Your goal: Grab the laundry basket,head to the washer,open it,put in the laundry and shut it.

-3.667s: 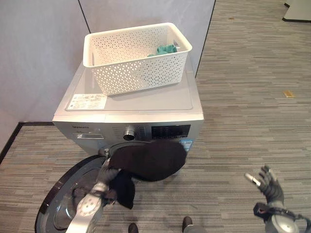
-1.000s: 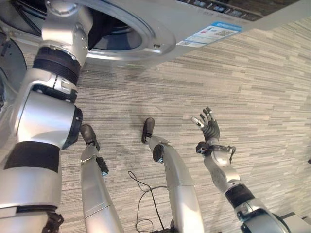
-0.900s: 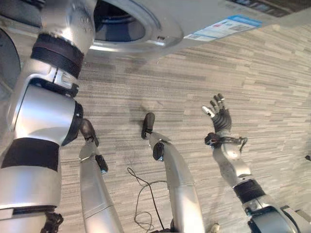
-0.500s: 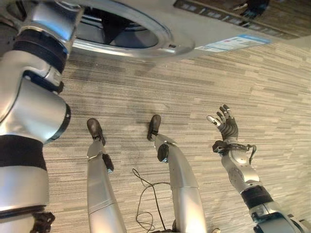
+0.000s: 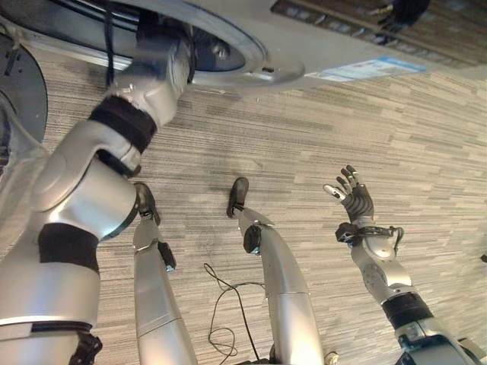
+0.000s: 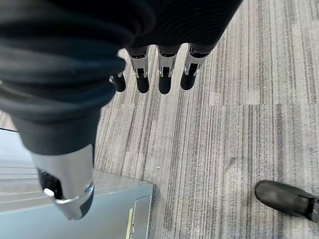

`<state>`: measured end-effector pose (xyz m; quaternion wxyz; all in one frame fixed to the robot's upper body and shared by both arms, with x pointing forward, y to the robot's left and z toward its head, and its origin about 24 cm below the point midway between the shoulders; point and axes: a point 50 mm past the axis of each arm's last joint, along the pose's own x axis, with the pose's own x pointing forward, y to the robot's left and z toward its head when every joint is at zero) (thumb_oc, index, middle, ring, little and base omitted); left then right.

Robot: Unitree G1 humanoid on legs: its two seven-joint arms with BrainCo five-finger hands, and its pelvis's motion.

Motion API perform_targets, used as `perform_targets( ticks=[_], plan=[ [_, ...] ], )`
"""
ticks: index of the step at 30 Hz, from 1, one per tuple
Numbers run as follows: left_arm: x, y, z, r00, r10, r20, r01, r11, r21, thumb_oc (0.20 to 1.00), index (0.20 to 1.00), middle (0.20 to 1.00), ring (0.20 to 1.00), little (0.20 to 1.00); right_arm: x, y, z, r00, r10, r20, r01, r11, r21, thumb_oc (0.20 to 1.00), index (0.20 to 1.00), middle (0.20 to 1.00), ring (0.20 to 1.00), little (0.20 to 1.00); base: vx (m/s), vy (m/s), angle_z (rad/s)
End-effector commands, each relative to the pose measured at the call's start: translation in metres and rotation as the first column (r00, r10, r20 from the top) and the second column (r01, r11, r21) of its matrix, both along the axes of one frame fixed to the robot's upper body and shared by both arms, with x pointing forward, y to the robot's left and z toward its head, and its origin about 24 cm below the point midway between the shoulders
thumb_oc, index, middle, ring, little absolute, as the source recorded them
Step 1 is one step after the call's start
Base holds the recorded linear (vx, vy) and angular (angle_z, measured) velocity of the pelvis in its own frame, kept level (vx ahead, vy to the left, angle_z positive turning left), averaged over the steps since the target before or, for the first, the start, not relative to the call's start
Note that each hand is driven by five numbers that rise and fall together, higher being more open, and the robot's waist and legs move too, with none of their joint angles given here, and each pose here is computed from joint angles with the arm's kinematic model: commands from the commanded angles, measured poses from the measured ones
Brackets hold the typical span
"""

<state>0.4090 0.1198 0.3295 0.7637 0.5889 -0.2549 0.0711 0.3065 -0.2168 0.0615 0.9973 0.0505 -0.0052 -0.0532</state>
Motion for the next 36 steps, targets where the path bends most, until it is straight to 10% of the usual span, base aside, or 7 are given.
perform_targets(
  ticks=[1, 7, 19, 30, 36],
  plan=[
    [0.0, -0.015, -0.029, 0.992, -0.123, 0.005, 0.12, 0.958, -0.262, 1.0, 1.0, 1.0, 1.0, 1.0, -0.019, -0.012, -0.026, 0.996, -0.033, -0.084, 0.03, 0.999, -0.036, 1.0, 1.0, 1.0, 1.0, 1.0, -0.01, 0.023, 0.1],
    [-0.054, 0.007, -0.142, 0.898, -0.439, 0.031, 0.289, 0.535, -0.794, 1.0, 1.0, 1.0, 1.0, 1.0, -0.038, 0.005, -0.067, 0.976, -0.038, -0.215, 0.032, 0.999, -0.033, 1.0, 1.0, 1.0, 1.0, 1.0, 0.0, 0.036, 0.03],
    [-0.185, 0.079, -0.358, 0.604, -0.475, -0.64, -0.393, 0.521, -0.758, 1.0, 1.0, 1.0, 1.0, 1.0, -0.142, -0.042, -0.167, 0.709, -0.127, -0.693, 0.036, 0.989, -0.144, 1.0, 1.0, 1.0, 1.0, 1.0, 0.12, 0.068, 0.08],
    [-0.207, 0.09, -0.407, 0.714, -0.318, -0.624, -0.663, -0.021, -0.748, 1.0, 1.0, 1.0, 1.0, 1.0, -0.143, -0.057, -0.162, 0.709, -0.303, -0.637, 0.359, 0.932, -0.044, 1.0, 1.0, 1.0, 1.0, 1.0, 0.1, 0.069, -0.1],
    [-0.21, 0.111, -0.406, 0.75, -0.218, -0.625, -0.651, -0.076, -0.755, 1.0, 1.0, 1.0, 1.0, 1.0, -0.113, -0.094, -0.104, 0.785, -0.492, -0.377, 0.514, 0.856, -0.046, 1.0, 1.0, 1.0, 1.0, 1.0, 0.1, 0.06, -0.05]
  ],
)
